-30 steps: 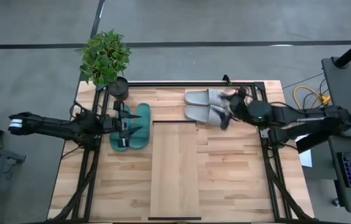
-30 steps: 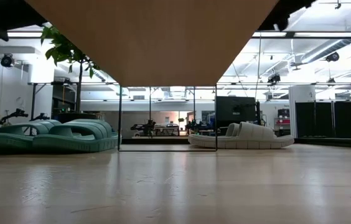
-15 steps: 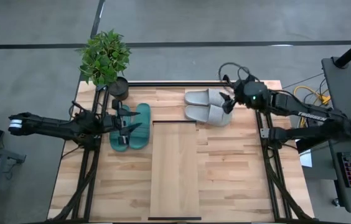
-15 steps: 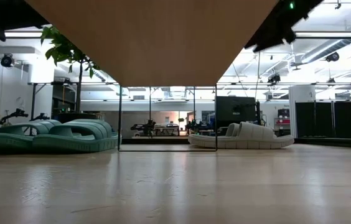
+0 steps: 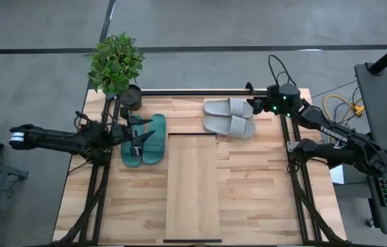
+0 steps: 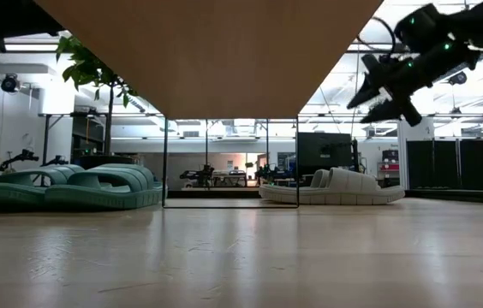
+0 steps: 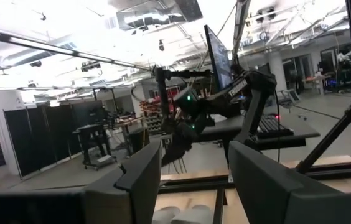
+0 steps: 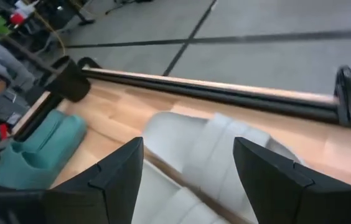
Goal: Pick and place slides into the shelf
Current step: Put the top gray slipper on the shelf
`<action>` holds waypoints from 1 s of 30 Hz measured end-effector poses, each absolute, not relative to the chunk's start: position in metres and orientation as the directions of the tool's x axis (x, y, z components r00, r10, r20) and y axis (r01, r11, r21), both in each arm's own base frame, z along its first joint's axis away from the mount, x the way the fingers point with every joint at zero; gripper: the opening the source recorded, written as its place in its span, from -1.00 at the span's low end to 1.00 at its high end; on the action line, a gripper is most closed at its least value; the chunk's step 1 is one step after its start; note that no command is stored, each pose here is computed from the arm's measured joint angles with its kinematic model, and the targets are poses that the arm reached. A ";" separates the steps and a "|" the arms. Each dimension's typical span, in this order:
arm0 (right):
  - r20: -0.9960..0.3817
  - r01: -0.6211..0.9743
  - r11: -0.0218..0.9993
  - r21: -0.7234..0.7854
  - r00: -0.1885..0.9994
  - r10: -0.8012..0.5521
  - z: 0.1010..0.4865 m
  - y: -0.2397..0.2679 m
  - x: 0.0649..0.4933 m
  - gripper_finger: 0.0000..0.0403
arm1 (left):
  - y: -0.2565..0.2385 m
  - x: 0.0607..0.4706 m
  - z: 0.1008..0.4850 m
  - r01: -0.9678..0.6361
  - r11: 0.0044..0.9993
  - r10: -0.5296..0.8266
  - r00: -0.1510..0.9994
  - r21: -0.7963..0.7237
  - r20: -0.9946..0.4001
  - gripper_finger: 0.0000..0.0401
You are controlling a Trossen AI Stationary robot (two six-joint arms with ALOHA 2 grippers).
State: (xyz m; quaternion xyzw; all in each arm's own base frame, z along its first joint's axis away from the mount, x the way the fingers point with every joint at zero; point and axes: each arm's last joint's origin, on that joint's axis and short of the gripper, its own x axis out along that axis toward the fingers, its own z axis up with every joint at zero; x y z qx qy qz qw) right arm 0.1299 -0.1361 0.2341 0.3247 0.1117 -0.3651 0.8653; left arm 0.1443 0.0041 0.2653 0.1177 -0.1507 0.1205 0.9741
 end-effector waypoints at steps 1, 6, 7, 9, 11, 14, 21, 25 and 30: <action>-0.438 0.708 0.508 0.491 0.704 -0.559 0.231 -0.137 0.129 0.18 | 0.004 0.144 0.266 -0.272 0.941 0.199 0.925 0.199 0.323 -0.14; -0.465 0.719 0.481 0.502 0.693 -0.551 0.223 -0.138 0.129 0.17 | 0.004 0.146 0.264 -0.287 0.925 0.204 0.928 0.250 0.311 -0.14; -0.469 0.720 0.479 0.501 0.692 -0.549 0.222 -0.138 0.129 0.17 | 0.004 0.146 0.264 -0.289 0.922 0.205 0.929 0.257 0.308 -0.14; -0.490 0.730 0.469 0.498 0.683 -0.543 0.217 -0.139 0.130 0.18 | 0.004 0.147 0.263 -0.289 0.922 0.206 0.930 0.259 0.305 -0.14; -0.514 0.741 0.456 0.493 0.671 -0.534 0.211 -0.140 0.130 0.18 | 0.004 0.148 0.263 -0.289 0.921 0.208 0.931 0.260 0.300 -0.14; -0.550 0.755 0.440 0.487 0.656 -0.517 0.202 -0.143 0.133 0.18 | 0.004 0.148 0.264 -0.292 0.921 0.209 0.929 0.259 0.305 -0.14; -0.588 0.761 0.426 0.489 0.649 -0.483 0.182 -0.157 0.146 0.17 | 0.004 0.147 0.264 -0.295 0.920 0.211 0.927 0.256 0.310 -0.14; -0.629 0.777 0.397 0.488 0.629 -0.457 0.165 -0.165 0.153 0.17 | 0.004 0.148 0.263 -0.293 0.920 0.211 0.930 0.259 0.302 -0.14; -0.646 0.785 0.382 0.488 0.619 -0.447 0.148 -0.173 0.160 0.18 | 0.004 0.148 0.263 -0.293 0.920 0.211 0.930 0.259 0.301 -0.14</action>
